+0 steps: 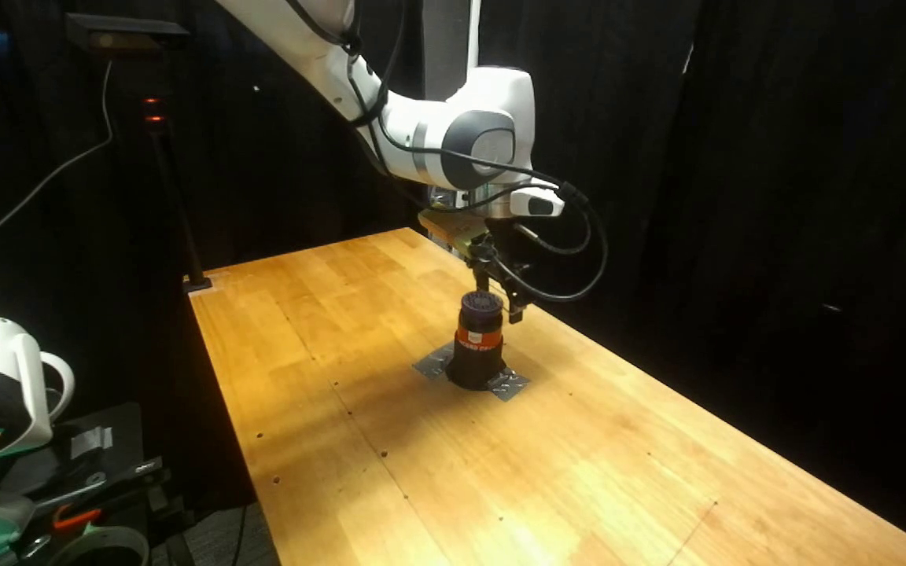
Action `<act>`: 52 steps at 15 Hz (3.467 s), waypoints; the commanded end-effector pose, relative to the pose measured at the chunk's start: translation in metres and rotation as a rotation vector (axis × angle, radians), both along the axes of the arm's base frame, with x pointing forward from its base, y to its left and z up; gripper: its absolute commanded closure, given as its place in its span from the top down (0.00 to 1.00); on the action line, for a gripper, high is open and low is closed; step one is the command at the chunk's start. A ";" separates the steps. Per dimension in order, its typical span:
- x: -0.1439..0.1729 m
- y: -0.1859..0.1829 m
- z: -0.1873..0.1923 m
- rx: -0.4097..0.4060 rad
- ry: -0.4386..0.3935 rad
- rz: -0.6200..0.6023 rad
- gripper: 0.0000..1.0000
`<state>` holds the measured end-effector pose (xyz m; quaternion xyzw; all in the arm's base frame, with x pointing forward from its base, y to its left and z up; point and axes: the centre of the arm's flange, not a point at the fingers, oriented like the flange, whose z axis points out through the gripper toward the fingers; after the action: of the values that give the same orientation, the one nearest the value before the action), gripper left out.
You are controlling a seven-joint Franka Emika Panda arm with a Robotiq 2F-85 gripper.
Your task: Put the rubber band around the jar.
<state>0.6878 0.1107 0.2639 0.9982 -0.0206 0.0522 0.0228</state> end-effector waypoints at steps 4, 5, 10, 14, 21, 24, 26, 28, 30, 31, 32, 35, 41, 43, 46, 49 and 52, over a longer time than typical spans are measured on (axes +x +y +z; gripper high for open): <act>0.008 -0.005 -0.014 0.037 0.099 -0.043 1.00; 0.006 -0.005 -0.015 0.041 0.122 -0.049 1.00; -0.011 -0.013 0.000 0.048 0.235 -0.065 1.00; -0.024 -0.022 0.003 0.094 0.328 -0.062 1.00; -0.045 -0.026 -0.020 0.148 0.427 -0.041 1.00; -0.051 -0.025 -0.031 0.132 0.382 -0.043 1.00; -0.053 -0.024 -0.037 0.131 0.358 -0.046 1.00; -0.057 -0.026 -0.039 0.126 0.339 -0.045 1.00; -0.065 -0.027 -0.037 0.127 0.316 -0.046 0.75; -0.069 -0.029 -0.034 0.130 0.301 -0.045 0.73; -0.077 -0.031 -0.031 0.131 0.283 -0.041 0.66; -0.100 -0.036 -0.024 0.132 0.235 -0.034 0.42; -0.152 -0.045 -0.022 0.137 0.069 -0.011 0.10; -0.170 -0.047 -0.022 0.146 -0.030 -0.006 0.09; -0.197 -0.047 -0.020 0.155 -0.171 0.022 0.13; -0.219 -0.044 -0.017 0.177 -0.322 0.040 0.13; -0.238 -0.033 -0.017 0.209 -0.476 0.064 0.12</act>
<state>0.4873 0.0851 0.2454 0.9703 -0.0144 0.2323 -0.0657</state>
